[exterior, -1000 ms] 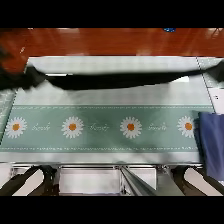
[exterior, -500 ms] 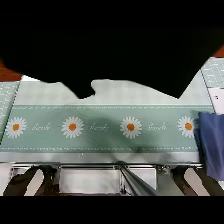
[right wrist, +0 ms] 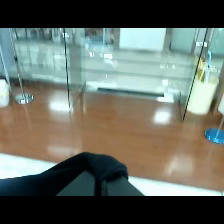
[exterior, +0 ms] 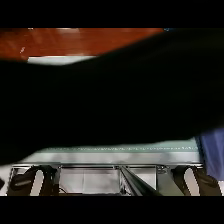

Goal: Fold the shirts.

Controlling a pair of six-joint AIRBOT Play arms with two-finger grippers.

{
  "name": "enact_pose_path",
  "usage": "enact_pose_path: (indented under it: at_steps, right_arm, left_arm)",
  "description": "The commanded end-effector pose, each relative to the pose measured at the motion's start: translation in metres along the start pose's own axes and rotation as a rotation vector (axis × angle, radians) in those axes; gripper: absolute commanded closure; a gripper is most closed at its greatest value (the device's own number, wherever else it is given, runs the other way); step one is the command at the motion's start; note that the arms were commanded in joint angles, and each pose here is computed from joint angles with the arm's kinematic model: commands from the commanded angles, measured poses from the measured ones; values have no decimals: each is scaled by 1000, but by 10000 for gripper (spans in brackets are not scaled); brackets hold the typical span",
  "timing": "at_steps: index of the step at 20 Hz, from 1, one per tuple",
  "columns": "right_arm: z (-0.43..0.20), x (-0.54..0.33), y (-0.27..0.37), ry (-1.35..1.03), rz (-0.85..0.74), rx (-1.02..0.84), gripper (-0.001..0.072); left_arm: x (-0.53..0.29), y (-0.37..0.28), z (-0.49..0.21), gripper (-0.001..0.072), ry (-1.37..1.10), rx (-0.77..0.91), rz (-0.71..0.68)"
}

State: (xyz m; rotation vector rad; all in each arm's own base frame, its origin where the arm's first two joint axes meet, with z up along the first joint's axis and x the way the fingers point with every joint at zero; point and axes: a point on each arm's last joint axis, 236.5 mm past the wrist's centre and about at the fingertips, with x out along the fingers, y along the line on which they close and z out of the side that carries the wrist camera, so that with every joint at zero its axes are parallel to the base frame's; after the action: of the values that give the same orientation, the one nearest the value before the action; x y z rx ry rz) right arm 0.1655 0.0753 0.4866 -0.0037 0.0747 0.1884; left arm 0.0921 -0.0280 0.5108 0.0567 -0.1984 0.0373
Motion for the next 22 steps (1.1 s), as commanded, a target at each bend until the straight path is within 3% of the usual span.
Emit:
enact_pose_path:
  at_steps: [1, 4, 9, 16, 22]
  right_arm:
    - [-34, -16, -25, 105, -107, 31, 687]
    - [-79, 15, -44, 244, -106, 95, 687]
    - [-199, 99, -55, 523, 39, 254, 687]
    - [-342, 231, -106, 732, 87, 508, 687]
    - [-429, 332, -137, 784, 109, 748, 687]
  left_arm:
    - [-6, 33, -42, 688, 151, -76, 144]
    - [36, 33, -101, 688, 323, -156, 121]
    - [122, -19, -242, 687, 634, -315, -148]
    - [227, -17, -449, 688, 979, -496, -112]
    - [304, -36, -568, 688, 1137, -602, -124]
